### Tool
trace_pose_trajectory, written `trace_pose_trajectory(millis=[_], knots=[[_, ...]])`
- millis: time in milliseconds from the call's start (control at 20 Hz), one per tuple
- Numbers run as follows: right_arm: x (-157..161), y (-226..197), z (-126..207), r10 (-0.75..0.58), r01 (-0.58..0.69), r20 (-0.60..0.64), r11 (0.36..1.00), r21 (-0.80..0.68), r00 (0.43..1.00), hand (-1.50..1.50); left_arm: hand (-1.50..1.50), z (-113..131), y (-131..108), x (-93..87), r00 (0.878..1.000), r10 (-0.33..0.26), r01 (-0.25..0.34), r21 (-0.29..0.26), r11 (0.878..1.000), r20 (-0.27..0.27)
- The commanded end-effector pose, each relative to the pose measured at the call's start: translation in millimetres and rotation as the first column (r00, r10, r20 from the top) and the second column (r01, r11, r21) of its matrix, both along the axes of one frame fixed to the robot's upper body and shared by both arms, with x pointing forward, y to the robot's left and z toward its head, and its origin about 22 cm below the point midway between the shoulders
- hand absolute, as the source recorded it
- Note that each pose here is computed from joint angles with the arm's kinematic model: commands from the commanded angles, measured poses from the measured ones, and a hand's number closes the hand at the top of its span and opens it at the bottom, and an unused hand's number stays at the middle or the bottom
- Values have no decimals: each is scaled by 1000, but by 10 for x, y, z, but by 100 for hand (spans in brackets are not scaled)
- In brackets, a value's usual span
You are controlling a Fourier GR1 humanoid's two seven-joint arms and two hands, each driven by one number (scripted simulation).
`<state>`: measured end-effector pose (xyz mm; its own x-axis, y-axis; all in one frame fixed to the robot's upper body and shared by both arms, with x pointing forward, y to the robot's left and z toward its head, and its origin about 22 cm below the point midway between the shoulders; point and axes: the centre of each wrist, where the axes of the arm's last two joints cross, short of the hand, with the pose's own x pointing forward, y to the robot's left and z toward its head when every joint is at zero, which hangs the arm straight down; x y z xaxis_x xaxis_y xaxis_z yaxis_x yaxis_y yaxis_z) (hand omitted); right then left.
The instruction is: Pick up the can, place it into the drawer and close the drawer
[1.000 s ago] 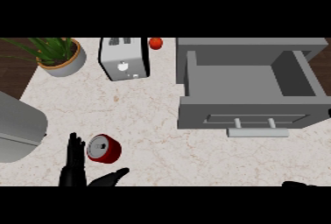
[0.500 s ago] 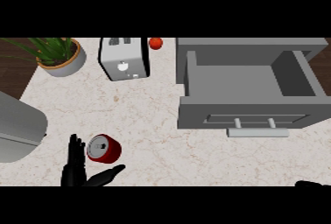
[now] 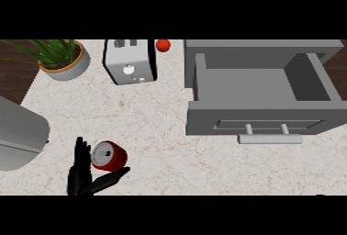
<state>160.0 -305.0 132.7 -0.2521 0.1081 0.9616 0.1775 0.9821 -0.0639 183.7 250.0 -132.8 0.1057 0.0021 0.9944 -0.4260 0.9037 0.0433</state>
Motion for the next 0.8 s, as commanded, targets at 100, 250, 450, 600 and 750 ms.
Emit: trace_pose_trajectory(millis=[100, 250, 450, 600, 750], knots=[[22, 31, 21, 4, -5, -5, 1000, -14, 1000, -150, -150, -2, -23, 317, 998, -46, 46, -1, 999, 36], [50, -97, 18, -5, 5, 20, 1000, -21, 1000, -150, -150, 63, 76, 443, 991, -136, 136, 0, 991, 11], [-2, 51, 98, -3, 3, 8, 1000, 2, 1000, -150, 150, -43, -135, 485, 983, -181, 183, -65, 981, 37], [76, -73, -25, -20, 20, 11, 1000, -4, 1000, -150, 150, 1, -160, 458, 972, -221, 227, -85, 970, 74], [177, 2, 109, -13, 13, 18, 1000, -16, 1000, -150, 150, -67, -115, 571, 971, -212, 222, -92, 971, 113]])
